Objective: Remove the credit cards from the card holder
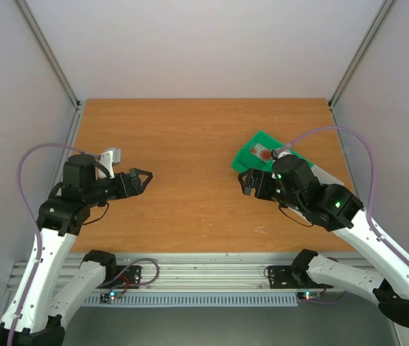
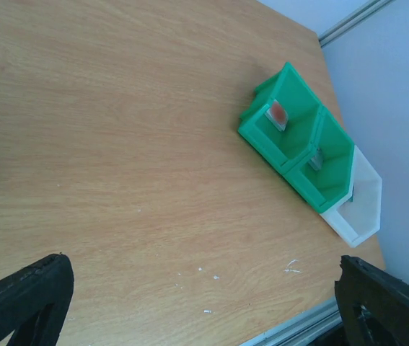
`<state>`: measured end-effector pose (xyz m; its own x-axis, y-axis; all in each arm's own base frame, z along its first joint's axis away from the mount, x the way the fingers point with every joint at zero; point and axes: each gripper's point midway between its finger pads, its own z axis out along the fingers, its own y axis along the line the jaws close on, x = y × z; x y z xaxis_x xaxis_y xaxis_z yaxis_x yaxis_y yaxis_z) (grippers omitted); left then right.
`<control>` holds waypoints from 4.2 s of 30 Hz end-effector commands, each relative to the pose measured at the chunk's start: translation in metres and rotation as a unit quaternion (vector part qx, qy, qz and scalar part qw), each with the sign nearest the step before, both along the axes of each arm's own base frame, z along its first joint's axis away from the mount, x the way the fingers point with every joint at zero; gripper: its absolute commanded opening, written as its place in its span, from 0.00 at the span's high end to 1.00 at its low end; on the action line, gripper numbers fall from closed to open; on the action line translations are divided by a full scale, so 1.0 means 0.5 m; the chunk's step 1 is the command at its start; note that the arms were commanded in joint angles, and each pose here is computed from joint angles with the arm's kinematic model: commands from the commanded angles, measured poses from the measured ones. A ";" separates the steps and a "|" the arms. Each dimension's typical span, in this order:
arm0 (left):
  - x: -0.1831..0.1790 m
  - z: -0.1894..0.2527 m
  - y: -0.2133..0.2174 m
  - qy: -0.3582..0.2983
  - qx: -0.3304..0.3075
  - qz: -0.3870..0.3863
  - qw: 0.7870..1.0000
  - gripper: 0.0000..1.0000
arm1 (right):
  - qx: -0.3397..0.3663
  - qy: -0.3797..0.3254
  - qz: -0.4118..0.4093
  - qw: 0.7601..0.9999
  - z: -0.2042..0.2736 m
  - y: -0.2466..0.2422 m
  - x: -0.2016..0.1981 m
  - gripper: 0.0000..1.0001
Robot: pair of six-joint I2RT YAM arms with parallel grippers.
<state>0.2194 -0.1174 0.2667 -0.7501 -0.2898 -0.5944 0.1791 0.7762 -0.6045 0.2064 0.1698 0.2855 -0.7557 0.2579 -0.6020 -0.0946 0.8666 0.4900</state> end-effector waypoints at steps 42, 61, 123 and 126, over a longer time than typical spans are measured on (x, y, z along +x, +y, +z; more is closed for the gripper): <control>0.228 -0.394 0.360 0.258 -0.001 0.390 0.884 0.52 | 0.059 -0.067 0.052 0.995 0.072 -0.006 -0.046 0.01; 0.219 -0.474 0.327 0.277 -0.026 0.356 0.892 0.57 | 0.061 -0.058 0.052 0.995 0.065 -0.002 -0.047 0.02; 0.006 -0.418 -0.266 0.313 -0.102 -0.172 0.928 0.86 | -0.051 0.129 0.237 0.962 -0.256 0.201 -0.032 0.42; 0.013 -0.414 -0.241 0.304 -0.075 -0.139 0.940 0.74 | -0.079 0.129 0.251 0.956 -0.287 0.217 -0.032 0.49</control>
<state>0.2084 -0.2413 0.0424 -0.9955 -0.0277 0.0901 -0.0872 0.6320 -0.7700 0.1895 0.2635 0.1530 -0.9193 -0.1833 -0.3482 -0.3363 0.8253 0.4536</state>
